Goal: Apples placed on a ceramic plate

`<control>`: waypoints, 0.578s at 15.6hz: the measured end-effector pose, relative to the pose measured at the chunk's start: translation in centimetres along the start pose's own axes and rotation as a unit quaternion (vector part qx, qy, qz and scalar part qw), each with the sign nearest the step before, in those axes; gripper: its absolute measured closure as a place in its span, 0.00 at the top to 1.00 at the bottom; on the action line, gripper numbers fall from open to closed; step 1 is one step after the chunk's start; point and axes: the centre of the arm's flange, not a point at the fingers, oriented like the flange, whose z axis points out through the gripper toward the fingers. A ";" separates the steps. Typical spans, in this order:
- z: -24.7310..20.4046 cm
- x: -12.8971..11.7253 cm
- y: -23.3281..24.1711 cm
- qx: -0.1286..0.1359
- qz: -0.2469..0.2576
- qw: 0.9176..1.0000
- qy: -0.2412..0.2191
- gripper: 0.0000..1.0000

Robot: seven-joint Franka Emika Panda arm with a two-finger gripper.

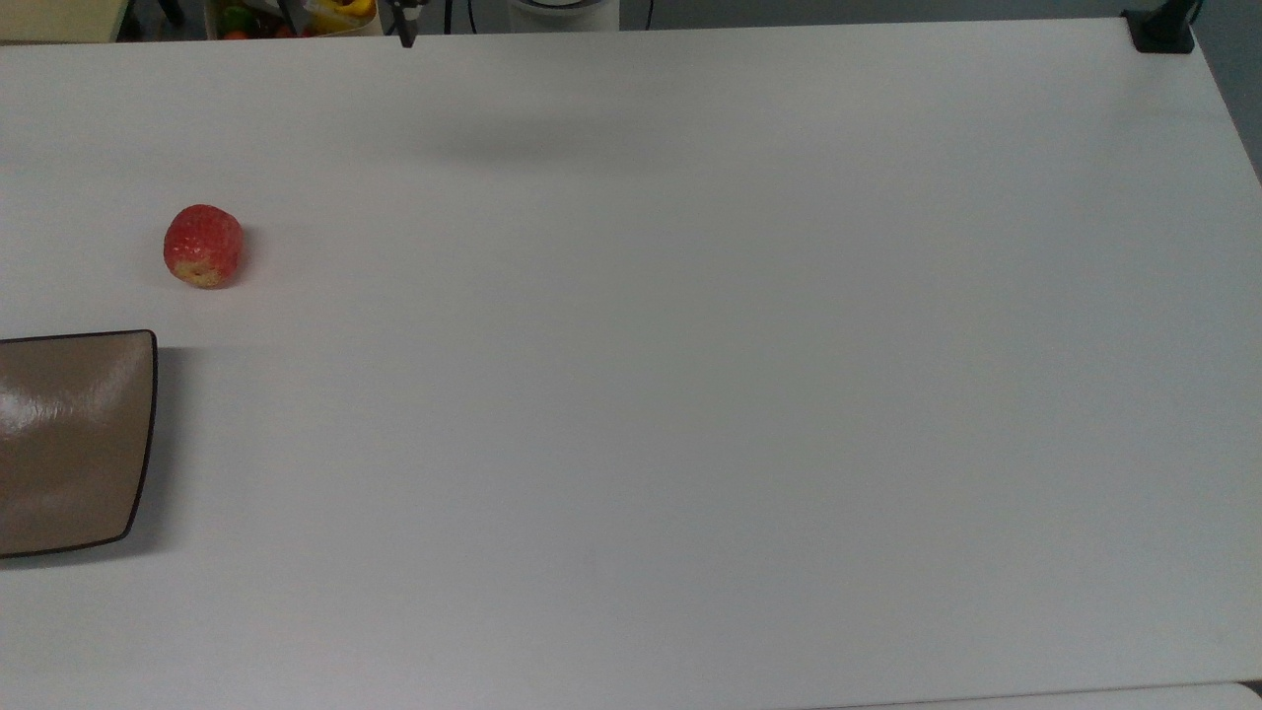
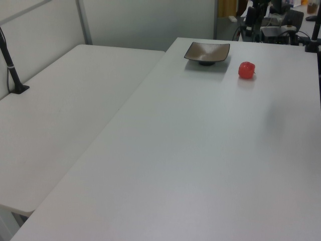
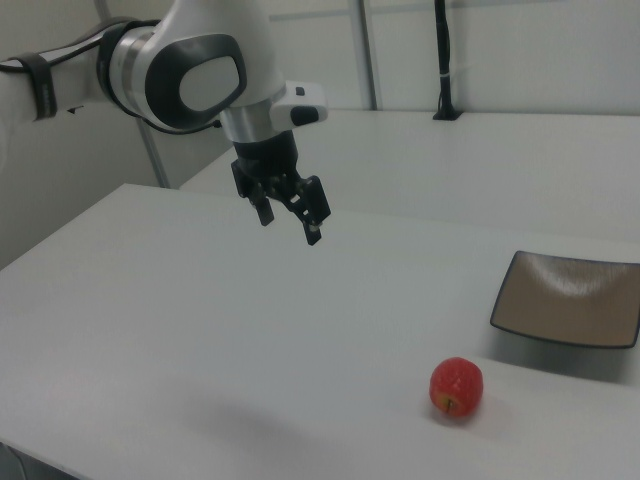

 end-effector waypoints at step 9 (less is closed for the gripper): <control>1.3 -0.2 5.5 -0.021 0.043 0.999 0.016 1.00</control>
